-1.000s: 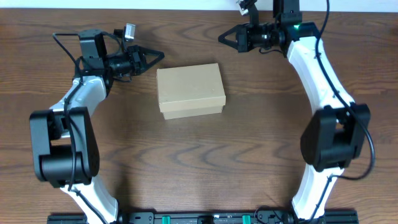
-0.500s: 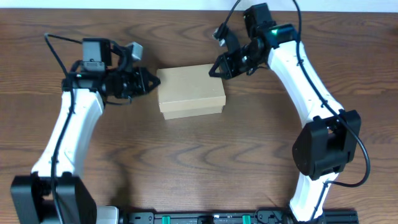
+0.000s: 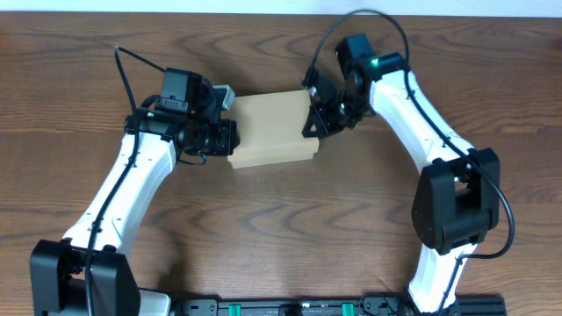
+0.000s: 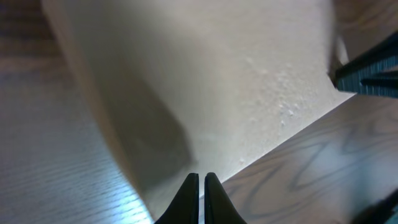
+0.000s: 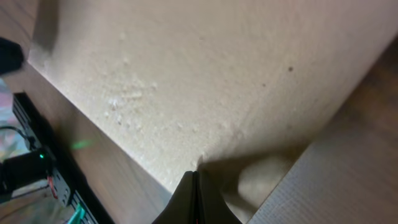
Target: Pack container
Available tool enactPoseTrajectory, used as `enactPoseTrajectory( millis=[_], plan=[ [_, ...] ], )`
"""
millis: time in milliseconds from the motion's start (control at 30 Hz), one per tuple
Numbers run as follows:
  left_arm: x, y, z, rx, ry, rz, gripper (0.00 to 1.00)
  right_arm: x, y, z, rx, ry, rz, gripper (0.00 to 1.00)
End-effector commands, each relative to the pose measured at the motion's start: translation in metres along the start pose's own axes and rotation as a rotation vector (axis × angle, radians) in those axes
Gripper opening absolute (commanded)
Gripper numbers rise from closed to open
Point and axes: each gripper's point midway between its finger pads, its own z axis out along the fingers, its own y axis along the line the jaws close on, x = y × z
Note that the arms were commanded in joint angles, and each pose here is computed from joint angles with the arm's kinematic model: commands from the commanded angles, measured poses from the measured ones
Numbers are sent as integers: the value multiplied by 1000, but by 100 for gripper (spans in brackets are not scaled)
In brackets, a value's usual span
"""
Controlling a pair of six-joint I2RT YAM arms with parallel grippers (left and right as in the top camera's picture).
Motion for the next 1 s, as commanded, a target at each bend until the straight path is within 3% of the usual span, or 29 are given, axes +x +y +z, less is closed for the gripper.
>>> enactPoseTrajectory(
  millis=[0, 300, 567, 800, 967],
  plan=[
    [12, 14, 11, -42, 34, -9, 6, 15, -4, 16, -10, 34, 17, 2],
    [22, 18, 17, -44, 50, -32, 6, 19, -3, 17, -16, 25, 21, 2],
    [17, 16, 8, -53, 17, -46, 6, 0, 11, -37, 97, -133, 1, 2],
    [-1, 12, -40, -142, -150, -18, 6, 0, -27, -92, 403, -274, 253, 2],
    [-2, 0, -85, -171, -274, 21, 6, 11, -21, -102, 421, -266, 269, 1]
  ],
)
